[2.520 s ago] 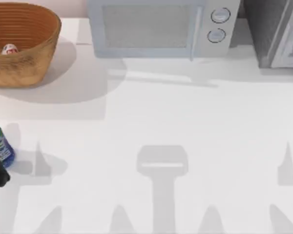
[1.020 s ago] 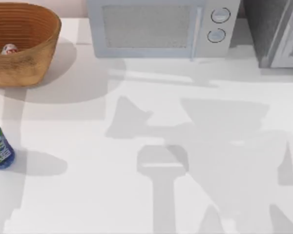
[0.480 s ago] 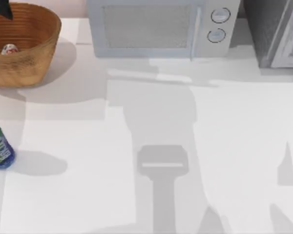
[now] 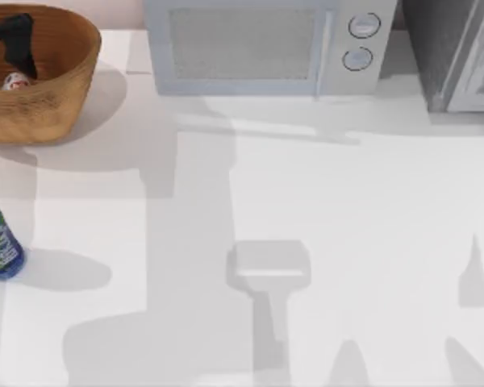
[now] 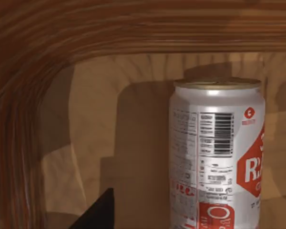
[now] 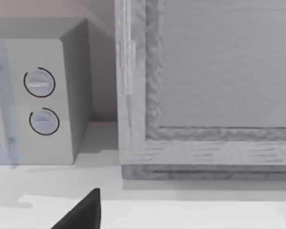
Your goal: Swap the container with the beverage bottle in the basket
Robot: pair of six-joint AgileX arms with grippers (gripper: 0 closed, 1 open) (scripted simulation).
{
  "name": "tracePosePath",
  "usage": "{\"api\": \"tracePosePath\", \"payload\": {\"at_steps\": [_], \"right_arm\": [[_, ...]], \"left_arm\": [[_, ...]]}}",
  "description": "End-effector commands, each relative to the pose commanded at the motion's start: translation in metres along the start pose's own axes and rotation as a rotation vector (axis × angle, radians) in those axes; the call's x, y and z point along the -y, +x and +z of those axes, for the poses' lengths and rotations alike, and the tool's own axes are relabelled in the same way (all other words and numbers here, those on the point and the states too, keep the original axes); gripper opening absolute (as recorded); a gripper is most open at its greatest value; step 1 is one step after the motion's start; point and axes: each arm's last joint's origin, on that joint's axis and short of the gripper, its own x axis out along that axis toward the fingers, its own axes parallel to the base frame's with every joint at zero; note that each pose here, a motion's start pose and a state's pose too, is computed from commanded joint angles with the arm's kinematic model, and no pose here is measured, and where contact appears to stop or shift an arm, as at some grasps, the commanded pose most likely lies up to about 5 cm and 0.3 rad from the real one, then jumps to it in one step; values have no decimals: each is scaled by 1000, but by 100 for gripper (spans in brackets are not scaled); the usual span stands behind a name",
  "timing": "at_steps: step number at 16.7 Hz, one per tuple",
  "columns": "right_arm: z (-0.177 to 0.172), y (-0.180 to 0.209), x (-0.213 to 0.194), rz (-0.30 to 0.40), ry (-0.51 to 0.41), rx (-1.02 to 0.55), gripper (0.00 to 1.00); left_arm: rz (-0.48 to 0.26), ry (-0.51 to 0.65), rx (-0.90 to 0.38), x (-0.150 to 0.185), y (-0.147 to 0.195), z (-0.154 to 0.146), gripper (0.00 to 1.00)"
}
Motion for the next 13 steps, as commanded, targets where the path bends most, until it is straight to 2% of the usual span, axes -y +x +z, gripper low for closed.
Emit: {"api": "tracePosePath", "payload": {"at_steps": [6,13], "right_arm": [[0,0,0,0,0,0,100],[0,0,0,0,0,0,100]], "left_arm": [[0,11,10,5,-2,1,100],[0,0,0,1,32,3,100]]}}
